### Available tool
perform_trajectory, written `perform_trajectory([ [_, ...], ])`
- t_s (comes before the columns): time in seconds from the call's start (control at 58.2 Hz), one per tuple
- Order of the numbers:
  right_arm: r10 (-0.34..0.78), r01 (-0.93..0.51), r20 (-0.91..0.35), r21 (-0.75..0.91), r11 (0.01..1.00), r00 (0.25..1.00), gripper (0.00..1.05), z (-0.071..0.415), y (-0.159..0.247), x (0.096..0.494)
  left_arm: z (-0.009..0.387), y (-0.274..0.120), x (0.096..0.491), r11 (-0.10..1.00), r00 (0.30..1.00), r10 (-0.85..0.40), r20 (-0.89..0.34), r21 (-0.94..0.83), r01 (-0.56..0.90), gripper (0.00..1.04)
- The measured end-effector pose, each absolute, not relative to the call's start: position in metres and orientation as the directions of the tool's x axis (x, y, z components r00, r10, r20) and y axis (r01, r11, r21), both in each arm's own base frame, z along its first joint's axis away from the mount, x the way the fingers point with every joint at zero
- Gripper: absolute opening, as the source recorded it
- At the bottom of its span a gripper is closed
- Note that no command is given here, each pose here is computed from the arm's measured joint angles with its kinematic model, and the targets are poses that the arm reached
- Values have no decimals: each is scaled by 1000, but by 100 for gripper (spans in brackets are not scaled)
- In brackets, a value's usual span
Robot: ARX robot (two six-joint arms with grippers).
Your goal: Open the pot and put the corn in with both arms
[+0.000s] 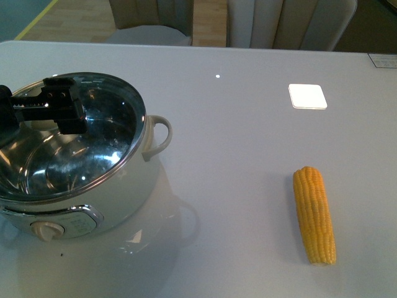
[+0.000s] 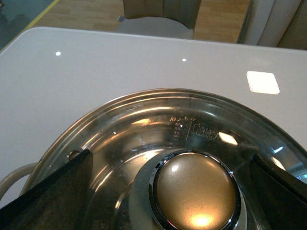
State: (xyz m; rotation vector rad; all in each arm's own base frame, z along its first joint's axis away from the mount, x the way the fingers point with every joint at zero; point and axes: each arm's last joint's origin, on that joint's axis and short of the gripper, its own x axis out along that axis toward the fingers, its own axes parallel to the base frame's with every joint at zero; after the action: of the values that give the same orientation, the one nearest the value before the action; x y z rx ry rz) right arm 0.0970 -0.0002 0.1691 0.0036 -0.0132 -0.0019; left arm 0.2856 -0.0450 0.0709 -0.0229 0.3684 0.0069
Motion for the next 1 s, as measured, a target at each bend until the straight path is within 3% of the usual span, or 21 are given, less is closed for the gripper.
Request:
perform_trajectory([
  [0.258,-2,2,13,4,1000,1000,96,169,0,97,58,-46,288,999,926,18,-377,-18,-27,98],
  [0.515,-2,2,13,4,1000,1000,96,169,0,97,57,-51,288,1000,932,3,-363,-17,-9,54],
  [0.584,-2,2,13,4,1000,1000,96,169,0,97,57,-52,288,1000,933,5,-360,-6,-8,46],
  [0.996,-2,2,13,4,1000,1000,96,169,0,97,59,-53,287,1000,937,14,-349,12,-10,45],
])
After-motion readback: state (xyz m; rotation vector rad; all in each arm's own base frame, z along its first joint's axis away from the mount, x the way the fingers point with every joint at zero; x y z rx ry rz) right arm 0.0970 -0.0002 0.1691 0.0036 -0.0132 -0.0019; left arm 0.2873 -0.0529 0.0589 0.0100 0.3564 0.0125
